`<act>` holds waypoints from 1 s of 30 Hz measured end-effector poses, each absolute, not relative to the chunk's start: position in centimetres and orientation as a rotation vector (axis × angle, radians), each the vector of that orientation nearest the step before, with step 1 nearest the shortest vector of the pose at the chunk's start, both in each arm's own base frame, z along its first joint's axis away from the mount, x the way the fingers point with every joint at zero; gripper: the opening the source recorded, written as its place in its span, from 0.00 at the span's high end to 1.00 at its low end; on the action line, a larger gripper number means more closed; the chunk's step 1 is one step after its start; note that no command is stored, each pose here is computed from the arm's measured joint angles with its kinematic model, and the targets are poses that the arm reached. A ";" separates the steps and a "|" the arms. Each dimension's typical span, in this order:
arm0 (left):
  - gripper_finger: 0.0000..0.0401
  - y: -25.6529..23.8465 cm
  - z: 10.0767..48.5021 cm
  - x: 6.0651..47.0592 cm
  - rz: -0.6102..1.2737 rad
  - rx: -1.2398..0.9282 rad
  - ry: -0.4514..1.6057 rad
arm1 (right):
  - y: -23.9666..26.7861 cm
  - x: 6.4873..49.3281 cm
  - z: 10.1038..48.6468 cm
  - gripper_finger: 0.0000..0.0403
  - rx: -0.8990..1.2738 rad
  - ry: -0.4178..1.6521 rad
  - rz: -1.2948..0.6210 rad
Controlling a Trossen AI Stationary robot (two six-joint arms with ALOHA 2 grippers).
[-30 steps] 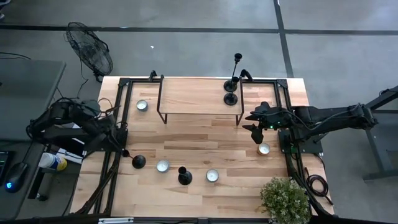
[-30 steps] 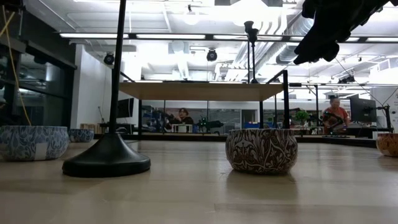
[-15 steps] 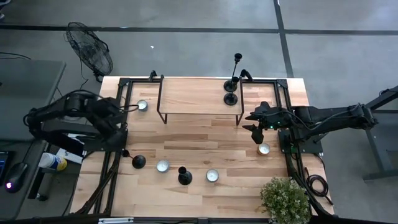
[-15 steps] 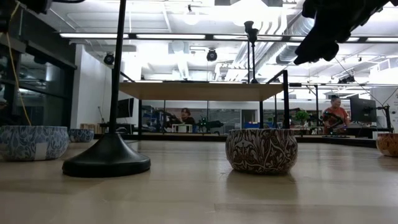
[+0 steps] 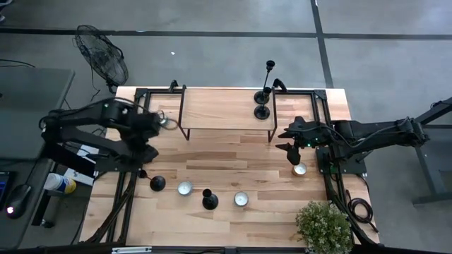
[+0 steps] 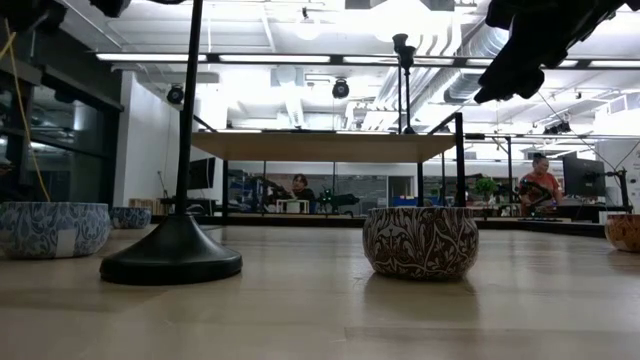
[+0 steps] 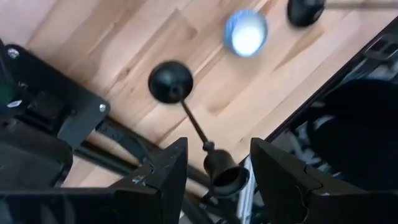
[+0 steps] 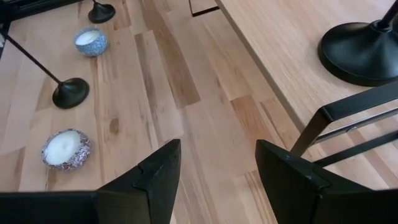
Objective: Pick & Place candle stick holders
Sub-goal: Put the black candle holder on the shelf
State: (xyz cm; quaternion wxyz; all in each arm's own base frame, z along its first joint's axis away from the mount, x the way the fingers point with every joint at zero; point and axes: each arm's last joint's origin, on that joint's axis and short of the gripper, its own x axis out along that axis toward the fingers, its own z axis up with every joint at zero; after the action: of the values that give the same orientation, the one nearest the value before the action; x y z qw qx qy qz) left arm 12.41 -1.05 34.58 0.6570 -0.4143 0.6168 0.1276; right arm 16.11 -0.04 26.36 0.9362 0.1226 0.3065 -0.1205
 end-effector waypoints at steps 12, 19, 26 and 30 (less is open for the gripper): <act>0.58 -4.6 34.6 11.5 0.346 -0.896 1.470 | 0.0 16.1 26.4 0.50 0.197 0.637 -0.199; 0.58 -6.0 34.4 11.1 0.407 -0.896 1.485 | 0.0 16.1 26.4 0.50 0.186 0.638 -0.195; 0.58 -6.6 34.3 10.9 0.502 -0.891 1.424 | 0.0 16.1 26.4 0.50 0.185 0.638 -0.195; 0.58 -6.6 34.3 11.0 0.520 -0.908 1.432 | 0.0 16.1 26.4 0.50 0.185 0.638 -0.194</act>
State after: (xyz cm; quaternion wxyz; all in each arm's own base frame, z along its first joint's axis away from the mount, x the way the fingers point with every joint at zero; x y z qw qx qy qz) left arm 11.02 -6.63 34.26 0.6319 -0.3970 0.6256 0.2273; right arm 16.11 0.05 26.36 0.9408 0.0908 0.3125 -0.0953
